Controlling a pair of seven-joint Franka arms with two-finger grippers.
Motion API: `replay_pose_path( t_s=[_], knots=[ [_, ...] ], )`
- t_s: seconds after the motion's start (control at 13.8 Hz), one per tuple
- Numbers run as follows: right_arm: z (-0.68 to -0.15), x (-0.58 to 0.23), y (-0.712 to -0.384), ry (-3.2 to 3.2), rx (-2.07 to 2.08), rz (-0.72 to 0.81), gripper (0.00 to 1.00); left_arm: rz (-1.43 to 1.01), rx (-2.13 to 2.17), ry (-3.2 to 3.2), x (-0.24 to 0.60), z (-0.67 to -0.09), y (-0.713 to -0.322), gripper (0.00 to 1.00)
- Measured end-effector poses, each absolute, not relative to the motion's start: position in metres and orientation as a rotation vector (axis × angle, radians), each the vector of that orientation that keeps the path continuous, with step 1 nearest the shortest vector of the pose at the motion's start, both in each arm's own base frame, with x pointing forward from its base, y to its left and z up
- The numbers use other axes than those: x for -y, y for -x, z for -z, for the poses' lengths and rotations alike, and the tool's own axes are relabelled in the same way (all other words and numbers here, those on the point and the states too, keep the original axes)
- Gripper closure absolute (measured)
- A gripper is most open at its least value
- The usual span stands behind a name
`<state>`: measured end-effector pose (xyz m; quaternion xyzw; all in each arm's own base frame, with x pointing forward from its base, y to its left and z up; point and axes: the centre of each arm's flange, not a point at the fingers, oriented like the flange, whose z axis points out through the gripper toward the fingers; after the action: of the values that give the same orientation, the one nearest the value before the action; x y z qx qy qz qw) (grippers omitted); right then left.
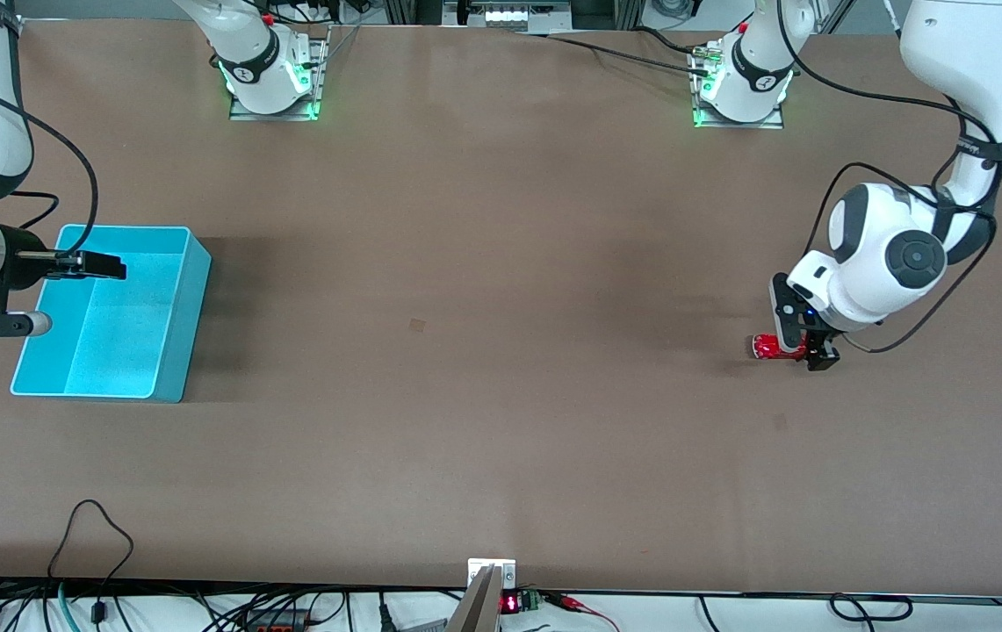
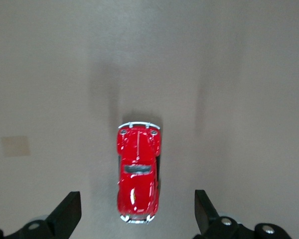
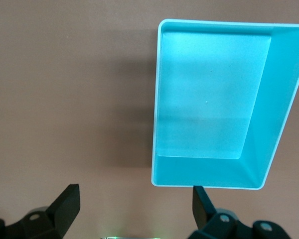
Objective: Wind red beetle toy and store in blue box
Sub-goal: 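Close the left gripper on the red toy car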
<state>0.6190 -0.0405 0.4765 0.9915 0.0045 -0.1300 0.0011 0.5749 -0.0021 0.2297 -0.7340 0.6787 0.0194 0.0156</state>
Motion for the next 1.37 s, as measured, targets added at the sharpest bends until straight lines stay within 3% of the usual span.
replay_pose_path(
  t_s=[0.65,0.79,1.01,1.23,1.37],
  knots=[
    [-0.476,0.041,-0.619,-3.112,-0.014,0.411,0.00,-0.023,-2.105,2.298,-0.013,-0.185,-0.567,0.00],
    [-0.476,0.040,-0.619,-3.112,-0.014,0.411,0.00,-0.029,-2.108,2.301,-0.013,-0.182,-0.566,0.04],
    [-0.476,0.040,-0.619,-3.112,-0.015,0.411,0.00,-0.034,-2.112,2.304,-0.013,-0.177,-0.565,0.19],
    [-0.476,0.040,-0.619,-3.112,-0.015,0.411,0.00,-0.021,-2.133,2.275,-0.013,-0.179,-0.567,0.54],
    [-0.476,0.040,-0.619,-3.112,-0.015,0.411,0.00,-0.020,-2.174,2.235,-0.013,-0.180,-0.567,0.56]
  ],
)
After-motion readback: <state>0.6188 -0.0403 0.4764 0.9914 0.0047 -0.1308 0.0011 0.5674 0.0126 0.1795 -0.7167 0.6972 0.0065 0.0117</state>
